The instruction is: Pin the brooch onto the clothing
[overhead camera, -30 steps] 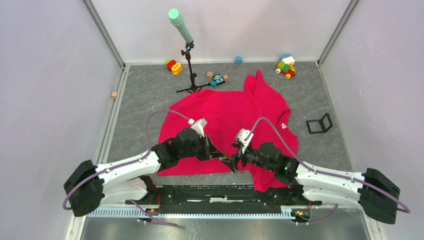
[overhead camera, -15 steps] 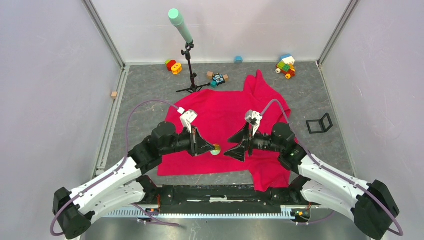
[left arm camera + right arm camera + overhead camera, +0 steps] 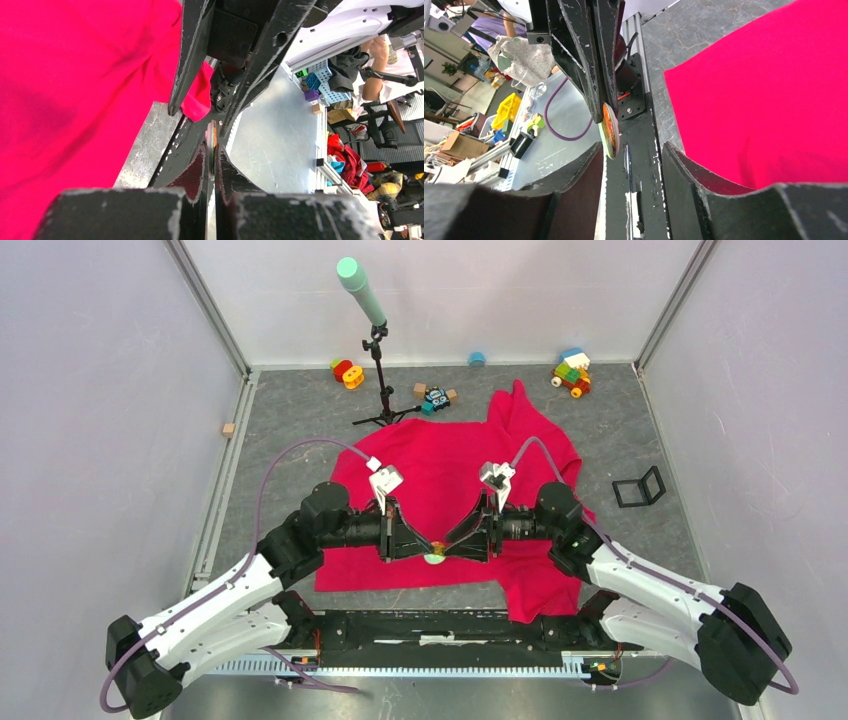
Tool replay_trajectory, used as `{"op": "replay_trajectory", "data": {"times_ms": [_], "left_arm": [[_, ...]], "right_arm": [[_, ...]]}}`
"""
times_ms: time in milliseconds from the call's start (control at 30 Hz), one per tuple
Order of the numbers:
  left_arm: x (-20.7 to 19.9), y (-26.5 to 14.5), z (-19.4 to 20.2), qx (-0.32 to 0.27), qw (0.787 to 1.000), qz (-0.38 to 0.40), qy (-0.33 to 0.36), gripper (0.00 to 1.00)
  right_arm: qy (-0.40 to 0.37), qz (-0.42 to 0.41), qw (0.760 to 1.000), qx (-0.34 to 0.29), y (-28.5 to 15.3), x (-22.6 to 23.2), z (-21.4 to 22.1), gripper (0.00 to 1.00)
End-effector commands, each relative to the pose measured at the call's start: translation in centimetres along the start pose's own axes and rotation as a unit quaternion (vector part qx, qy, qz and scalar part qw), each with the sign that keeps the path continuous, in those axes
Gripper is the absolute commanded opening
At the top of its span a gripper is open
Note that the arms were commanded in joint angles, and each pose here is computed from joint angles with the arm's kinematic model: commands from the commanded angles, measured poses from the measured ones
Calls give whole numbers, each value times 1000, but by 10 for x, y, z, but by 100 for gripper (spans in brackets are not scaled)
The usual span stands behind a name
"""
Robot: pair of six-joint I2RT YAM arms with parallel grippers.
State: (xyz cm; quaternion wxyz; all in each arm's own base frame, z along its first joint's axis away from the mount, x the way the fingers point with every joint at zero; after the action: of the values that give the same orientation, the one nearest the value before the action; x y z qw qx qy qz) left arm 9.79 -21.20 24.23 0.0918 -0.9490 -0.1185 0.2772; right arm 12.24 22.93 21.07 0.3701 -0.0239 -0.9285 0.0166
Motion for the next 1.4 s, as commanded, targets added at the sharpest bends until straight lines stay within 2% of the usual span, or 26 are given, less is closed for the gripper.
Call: {"op": "replay_trajectory", "data": {"times_ms": [0,200,433,567,600,633,733,800,867,967,1067,1200,1367], "left_arm": [[-8,1,-9,-25,998,41,32,2],[-7,2,-9,-26,998,41,28,2],[-6,3,-8,-27,999,37,26,2],[-5,3,-9,-30,999,31,25,2],[-4,3,-9,-32,999,28,25,5],[-4,3,-10,-33,999,24,24,16],[3,1,-10,-31,999,-16,15,77],[10,-2,-11,-35,997,-63,2,97],[23,-7,-12,-48,988,-146,-25,100],[37,-12,-11,-56,965,-236,-99,100],[36,-4,-11,-79,957,-222,-171,100],[29,5,-13,-126,948,-161,-243,100],[33,6,-11,-155,934,-160,-279,100]], "right_arm": [[-23,-33,999,-6,7,14,-14,48],[-26,-51,998,-12,8,19,-13,37],[-28,-66,997,-4,10,23,-10,29],[-33,-71,997,-1,11,25,-8,13],[-35,-70,997,-2,11,25,-8,9],[-40,-69,997,-4,11,25,-9,6],[-64,-44,997,-20,9,21,-12,0],[-96,0,995,-35,8,12,-15,0],[-145,67,986,-53,5,1,-18,0],[-219,178,956,-83,1,-15,-21,0],[-267,258,923,-102,-1,-29,-22,0],[-308,327,886,-116,2,-38,-23,0],[-351,389,841,-134,6,-36,-19,0]]}}
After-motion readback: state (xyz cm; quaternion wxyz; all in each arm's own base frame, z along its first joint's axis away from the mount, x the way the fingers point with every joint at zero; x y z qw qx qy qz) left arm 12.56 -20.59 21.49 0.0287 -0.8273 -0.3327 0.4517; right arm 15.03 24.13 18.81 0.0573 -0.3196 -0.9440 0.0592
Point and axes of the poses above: each gripper's point midway between its finger pads, its own y axis out along the fingers, its own x axis along the line the jaws close on, z = x × y, the point moved 7 cm from there along -y, back along the fingers, and after that the axes turned 11 degrees about y, right-handed, at the moved point
